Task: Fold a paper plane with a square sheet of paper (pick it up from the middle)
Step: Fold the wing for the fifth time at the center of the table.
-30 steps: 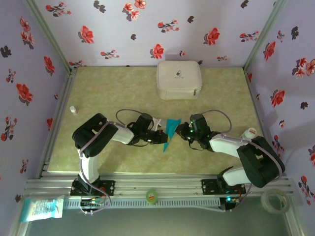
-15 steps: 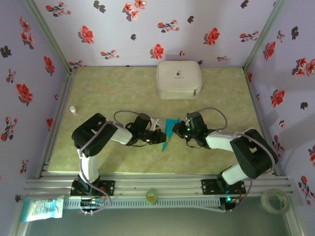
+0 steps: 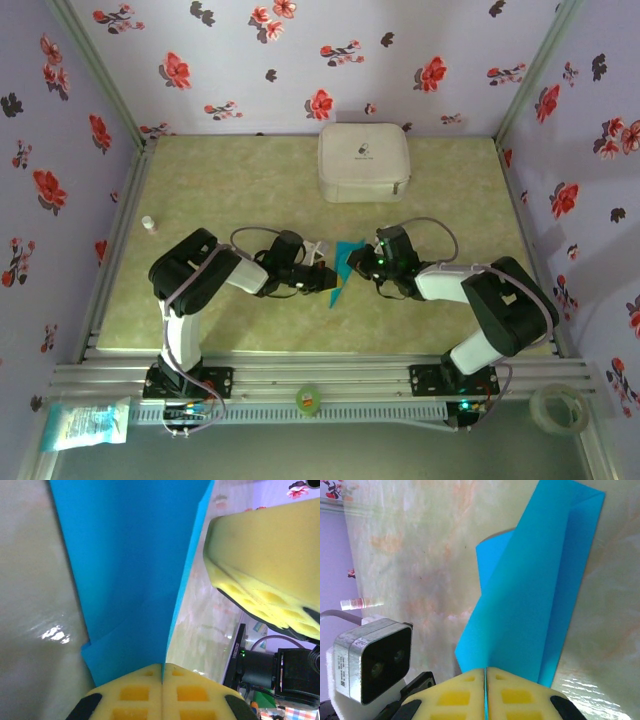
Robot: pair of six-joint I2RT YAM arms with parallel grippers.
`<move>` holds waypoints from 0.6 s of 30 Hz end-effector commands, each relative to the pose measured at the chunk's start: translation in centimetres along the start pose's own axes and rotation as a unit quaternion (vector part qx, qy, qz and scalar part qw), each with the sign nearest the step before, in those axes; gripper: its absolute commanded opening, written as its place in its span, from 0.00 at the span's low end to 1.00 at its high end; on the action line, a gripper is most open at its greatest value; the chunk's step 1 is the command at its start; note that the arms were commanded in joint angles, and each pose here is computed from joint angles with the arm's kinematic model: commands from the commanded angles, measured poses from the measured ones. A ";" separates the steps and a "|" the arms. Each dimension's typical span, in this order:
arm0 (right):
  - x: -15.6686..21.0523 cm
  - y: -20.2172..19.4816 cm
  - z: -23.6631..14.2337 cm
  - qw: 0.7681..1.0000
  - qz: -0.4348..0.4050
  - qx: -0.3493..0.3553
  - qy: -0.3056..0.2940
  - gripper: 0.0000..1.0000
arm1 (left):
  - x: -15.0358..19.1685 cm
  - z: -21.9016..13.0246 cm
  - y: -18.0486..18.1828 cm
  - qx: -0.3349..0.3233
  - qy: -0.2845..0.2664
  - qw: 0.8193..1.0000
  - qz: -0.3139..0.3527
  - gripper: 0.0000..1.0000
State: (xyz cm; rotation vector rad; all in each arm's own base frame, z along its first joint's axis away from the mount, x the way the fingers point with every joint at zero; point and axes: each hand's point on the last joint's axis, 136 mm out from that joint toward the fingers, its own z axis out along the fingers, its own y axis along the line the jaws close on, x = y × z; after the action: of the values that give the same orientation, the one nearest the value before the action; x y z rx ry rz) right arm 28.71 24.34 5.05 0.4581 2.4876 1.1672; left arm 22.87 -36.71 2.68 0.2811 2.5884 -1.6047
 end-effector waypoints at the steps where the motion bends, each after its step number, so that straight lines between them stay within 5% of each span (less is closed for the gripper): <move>1: -0.2 0.8 0.1 1.000 -0.010 -0.013 -0.004 0.09 | 0.4 0.1 1.0 -0.003 0.007 1.000 -0.013 0.00; 18: -0.5 1.0 0.2 1.000 -0.005 -0.027 -0.013 0.08 | 0.5 0.2 1.2 -0.005 0.011 1.000 -0.025 0.00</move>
State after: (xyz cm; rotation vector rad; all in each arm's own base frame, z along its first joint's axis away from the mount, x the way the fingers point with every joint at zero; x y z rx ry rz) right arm 29.13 24.52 5.65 0.4467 2.4516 1.1863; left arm 22.90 -36.77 2.69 0.2704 2.5892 -1.6128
